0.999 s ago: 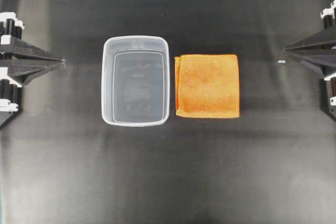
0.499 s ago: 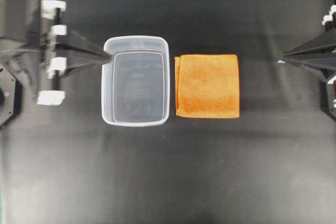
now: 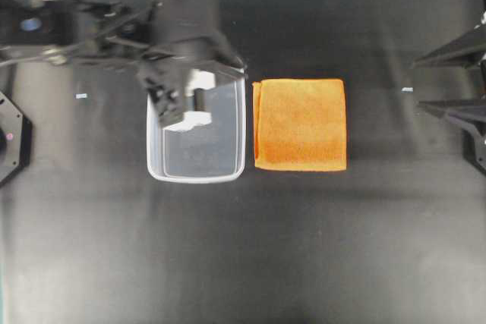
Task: Place the orange towel into the container with the left arm.
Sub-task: 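Move the left gripper over the orange towel beside the container, then lower the left gripper and pinch the orange towel's near edge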
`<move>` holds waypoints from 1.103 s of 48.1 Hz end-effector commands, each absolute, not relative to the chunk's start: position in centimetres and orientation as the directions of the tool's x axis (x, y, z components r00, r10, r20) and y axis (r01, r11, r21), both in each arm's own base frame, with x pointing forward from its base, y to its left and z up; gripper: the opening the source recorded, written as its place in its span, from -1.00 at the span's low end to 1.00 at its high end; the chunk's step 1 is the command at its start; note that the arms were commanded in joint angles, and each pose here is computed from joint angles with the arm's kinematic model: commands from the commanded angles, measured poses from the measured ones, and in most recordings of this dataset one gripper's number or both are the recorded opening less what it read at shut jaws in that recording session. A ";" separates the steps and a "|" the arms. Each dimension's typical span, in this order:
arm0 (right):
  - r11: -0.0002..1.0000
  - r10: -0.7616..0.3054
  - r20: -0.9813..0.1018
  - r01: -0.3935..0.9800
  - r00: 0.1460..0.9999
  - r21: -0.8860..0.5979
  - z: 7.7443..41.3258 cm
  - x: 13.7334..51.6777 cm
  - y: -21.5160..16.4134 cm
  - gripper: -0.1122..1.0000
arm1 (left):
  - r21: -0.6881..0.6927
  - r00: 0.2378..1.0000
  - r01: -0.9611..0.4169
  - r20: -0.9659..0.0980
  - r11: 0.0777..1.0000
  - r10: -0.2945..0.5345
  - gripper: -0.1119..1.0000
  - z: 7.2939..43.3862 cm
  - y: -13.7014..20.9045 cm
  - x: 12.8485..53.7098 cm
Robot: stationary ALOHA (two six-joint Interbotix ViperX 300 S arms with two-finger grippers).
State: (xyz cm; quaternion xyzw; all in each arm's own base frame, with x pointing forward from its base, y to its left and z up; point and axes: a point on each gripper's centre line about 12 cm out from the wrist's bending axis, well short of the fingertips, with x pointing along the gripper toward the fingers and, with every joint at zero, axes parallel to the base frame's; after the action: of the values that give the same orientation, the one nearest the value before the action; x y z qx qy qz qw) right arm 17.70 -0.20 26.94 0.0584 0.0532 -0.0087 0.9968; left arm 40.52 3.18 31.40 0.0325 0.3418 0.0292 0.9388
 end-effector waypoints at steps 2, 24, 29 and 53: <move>0.993 -0.014 -0.112 0.027 0.994 0.116 27.0 17.6 -0.2 0.60 | 0.124 0.726 0.011 -0.683 0.992 0.077 -0.18 31.8 3.3 43.2; 0.992 -0.017 -0.148 0.034 0.989 0.118 27.9 14.5 -0.3 0.53 | 0.129 0.522 0.093 -0.851 0.987 0.062 0.78 24.2 3.2 53.5; 0.992 -0.016 -0.139 0.033 0.990 0.118 28.2 14.3 -0.3 0.53 | 0.123 0.483 0.101 -0.874 0.987 0.060 0.78 22.3 3.2 54.1; 0.992 -0.017 -0.131 0.032 0.991 0.118 28.1 14.3 -0.3 0.53 | 0.098 0.343 0.147 -0.938 0.984 0.042 0.78 11.5 1.7 55.1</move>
State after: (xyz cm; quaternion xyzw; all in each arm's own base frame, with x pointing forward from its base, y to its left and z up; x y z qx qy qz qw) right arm 14.16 -0.23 27.74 0.0602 0.0699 -0.0116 0.9957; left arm 54.96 1.73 12.01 0.0813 0.5727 -0.0324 0.8151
